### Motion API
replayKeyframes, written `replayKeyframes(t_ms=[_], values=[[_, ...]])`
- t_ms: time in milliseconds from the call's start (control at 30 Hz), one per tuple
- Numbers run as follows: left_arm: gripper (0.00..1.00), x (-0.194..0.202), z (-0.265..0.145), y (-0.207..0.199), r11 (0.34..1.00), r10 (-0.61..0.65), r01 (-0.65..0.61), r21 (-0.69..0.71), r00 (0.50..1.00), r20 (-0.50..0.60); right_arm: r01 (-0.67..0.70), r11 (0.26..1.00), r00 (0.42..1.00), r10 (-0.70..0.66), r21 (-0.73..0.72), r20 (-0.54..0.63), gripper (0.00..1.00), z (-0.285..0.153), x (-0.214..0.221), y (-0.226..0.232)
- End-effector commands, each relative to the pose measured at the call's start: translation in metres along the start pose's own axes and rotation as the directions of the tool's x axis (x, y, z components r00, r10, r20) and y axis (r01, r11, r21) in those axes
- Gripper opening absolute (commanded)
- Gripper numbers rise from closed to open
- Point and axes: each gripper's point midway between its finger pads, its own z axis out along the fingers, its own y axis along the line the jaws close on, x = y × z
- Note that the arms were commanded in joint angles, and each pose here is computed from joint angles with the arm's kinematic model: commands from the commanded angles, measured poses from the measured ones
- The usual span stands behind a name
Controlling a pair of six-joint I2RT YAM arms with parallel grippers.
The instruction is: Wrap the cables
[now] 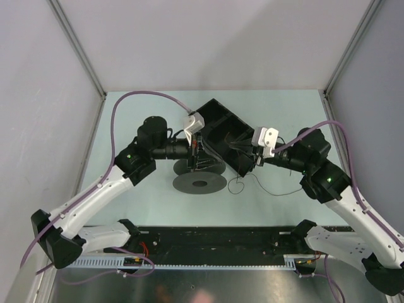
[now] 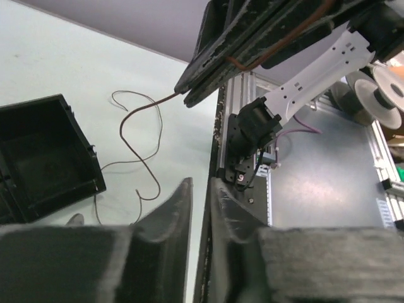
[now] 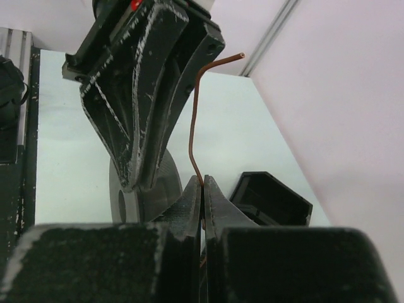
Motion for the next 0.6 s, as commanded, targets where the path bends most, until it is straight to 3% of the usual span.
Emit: replayKeyframes(t_ms=[0,100,200,567], values=[[0.33,-0.048,-0.023,-0.026,0.994,0.098,-0.103,0.030,0.986,0.136,0.002,1.000,1.000,-0.002,0.023,0.013,0.00,-0.006,-0.009,0.000],[0.51,-0.078,-0.033,-0.038,0.984,0.165,-0.175,0.018,0.955,0.247,-0.116,0.993,0.993,0.115,0.011,0.035,0.00,-0.006,-0.012,0.002],[0.59,-0.096,-0.037,-0.043,0.978,0.195,-0.207,0.005,0.929,0.313,-0.201,0.979,0.977,0.203,-0.037,0.060,0.00,-0.004,-0.018,0.009],[0.60,-0.119,-0.025,-0.042,0.985,0.142,-0.169,0.040,0.915,0.377,-0.237,0.967,0.965,0.245,-0.091,0.091,0.00,0.002,-0.026,0.015]])
